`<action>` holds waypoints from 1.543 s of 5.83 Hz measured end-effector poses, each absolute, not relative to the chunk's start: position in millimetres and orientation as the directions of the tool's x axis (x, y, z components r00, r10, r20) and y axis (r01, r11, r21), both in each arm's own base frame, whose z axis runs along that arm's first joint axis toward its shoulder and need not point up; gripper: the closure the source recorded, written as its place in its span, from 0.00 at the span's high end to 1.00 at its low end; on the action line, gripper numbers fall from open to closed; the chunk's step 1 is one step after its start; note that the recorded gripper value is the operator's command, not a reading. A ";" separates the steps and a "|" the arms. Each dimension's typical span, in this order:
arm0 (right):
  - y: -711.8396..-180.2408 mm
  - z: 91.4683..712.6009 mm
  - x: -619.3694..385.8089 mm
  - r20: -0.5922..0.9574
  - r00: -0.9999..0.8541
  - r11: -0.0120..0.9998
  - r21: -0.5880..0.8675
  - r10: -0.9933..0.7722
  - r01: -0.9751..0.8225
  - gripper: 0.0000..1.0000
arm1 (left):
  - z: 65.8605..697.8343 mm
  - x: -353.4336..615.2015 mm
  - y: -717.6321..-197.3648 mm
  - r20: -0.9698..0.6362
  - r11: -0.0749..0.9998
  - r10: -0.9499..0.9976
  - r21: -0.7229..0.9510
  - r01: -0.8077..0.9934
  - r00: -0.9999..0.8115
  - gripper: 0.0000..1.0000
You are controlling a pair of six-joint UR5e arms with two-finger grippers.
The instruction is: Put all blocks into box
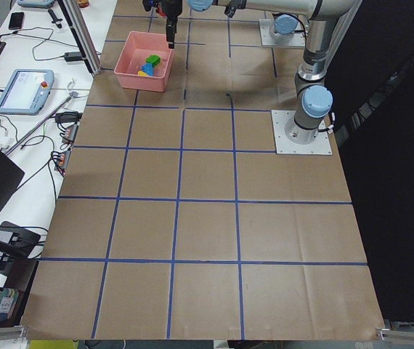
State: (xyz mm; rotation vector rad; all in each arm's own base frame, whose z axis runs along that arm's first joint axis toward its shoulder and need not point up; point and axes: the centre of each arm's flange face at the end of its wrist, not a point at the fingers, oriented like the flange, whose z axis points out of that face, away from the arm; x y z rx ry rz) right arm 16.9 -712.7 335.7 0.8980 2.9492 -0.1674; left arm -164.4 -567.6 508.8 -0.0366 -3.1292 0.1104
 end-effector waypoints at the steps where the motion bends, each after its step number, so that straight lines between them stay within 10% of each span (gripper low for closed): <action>1: -709.8 385.4 55.9 -0.101 -0.861 0.851 -0.137 0.498 0.507 0.28 | 516.1 -162.7 -562.7 0.009 0.997 0.021 -0.081 0.021 -1.000 0.99; 6: -711.5 354.3 258.0 -0.128 -0.970 0.952 -0.206 0.204 0.228 0.36 | 524.5 -157.7 -551.3 0.005 0.996 0.015 -0.087 0.015 -1.000 0.99; 8: -718.7 307.1 265.4 -0.110 -0.976 0.963 -0.175 0.187 0.204 0.99 | 524.5 -157.7 -551.2 0.005 0.996 0.015 -0.087 0.015 -1.000 0.99; 9: -718.4 292.1 265.8 -0.120 -0.975 0.958 -0.198 0.185 0.206 1.00 | 524.5 -157.6 -551.2 0.005 0.996 0.015 -0.086 0.015 -1.000 0.99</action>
